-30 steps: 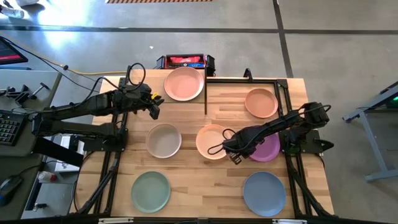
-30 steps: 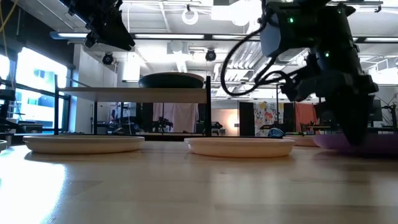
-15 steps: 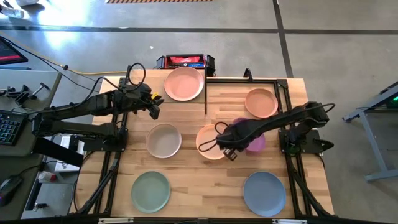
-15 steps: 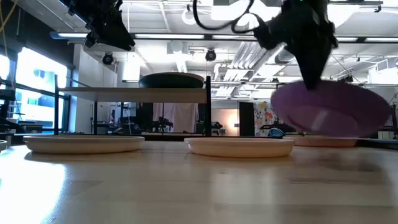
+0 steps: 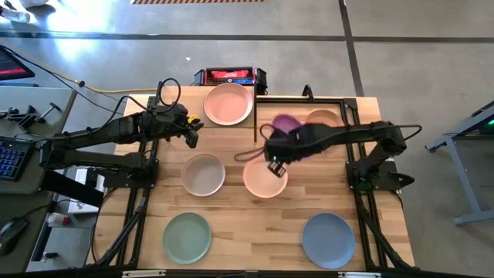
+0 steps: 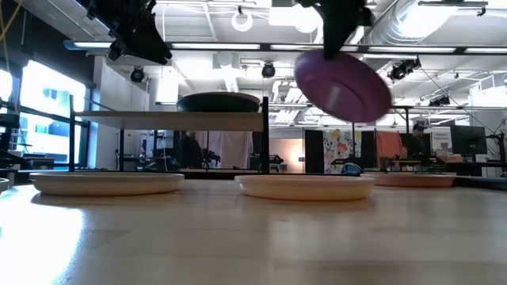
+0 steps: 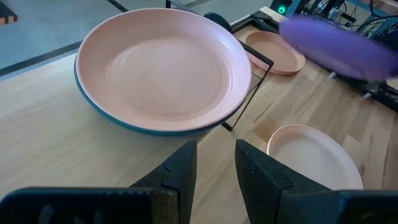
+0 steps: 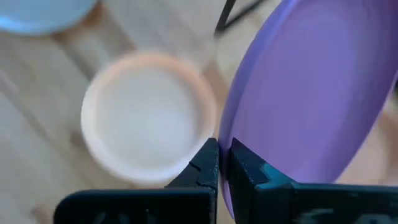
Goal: Place and stack plates onto a shelf
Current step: Stack the purple plate on top of the light brown plate on the shelf
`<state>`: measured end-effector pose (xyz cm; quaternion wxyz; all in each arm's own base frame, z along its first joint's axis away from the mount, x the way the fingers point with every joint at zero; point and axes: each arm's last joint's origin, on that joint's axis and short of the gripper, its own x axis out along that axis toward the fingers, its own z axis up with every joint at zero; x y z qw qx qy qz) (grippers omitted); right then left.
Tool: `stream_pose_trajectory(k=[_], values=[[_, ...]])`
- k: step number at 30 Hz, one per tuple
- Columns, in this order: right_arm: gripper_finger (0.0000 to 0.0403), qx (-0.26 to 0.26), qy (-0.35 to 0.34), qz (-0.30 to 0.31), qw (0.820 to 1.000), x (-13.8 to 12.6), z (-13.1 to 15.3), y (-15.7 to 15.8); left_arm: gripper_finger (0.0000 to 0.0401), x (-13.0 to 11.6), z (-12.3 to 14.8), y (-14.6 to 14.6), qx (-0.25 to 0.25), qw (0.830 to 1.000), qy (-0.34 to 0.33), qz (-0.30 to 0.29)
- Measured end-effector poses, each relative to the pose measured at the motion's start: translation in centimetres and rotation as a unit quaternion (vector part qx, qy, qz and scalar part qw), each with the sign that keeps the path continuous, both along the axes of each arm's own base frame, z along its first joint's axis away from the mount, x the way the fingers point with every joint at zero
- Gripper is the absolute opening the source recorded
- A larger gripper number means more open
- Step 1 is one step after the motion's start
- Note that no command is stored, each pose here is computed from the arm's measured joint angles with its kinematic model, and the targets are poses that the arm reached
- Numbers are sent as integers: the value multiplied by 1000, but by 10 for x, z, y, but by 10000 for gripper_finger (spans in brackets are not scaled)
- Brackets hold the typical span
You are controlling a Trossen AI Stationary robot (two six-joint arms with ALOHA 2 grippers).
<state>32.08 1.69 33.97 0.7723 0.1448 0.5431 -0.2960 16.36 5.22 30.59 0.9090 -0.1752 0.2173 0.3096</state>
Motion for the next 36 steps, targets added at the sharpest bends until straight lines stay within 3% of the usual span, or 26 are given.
stream_pose_trajectory(k=[8, 16, 20, 28, 36], values=[[0, -95, -61, 68, 991, 9, 42, -46, 97, 0, 0, 0, -1, 1000, 0, 0], [0, -157, -128, 180, 963, 23, 60, -94, 97, 0, 0, 1, 0, 1000, -2, 11], [0, -193, -151, 243, 939, 32, 63, -115, 97, -1, 0, 1, -7, 1000, -9, 26], [0, -256, -172, 378, 873, 52, 57, -143, 97, -1, 0, 1, -6, 999, -11, 35], [0, -302, -108, 481, 816, 67, 36, -154, 97, -1, 0, 2, -1, 999, -10, 43]])
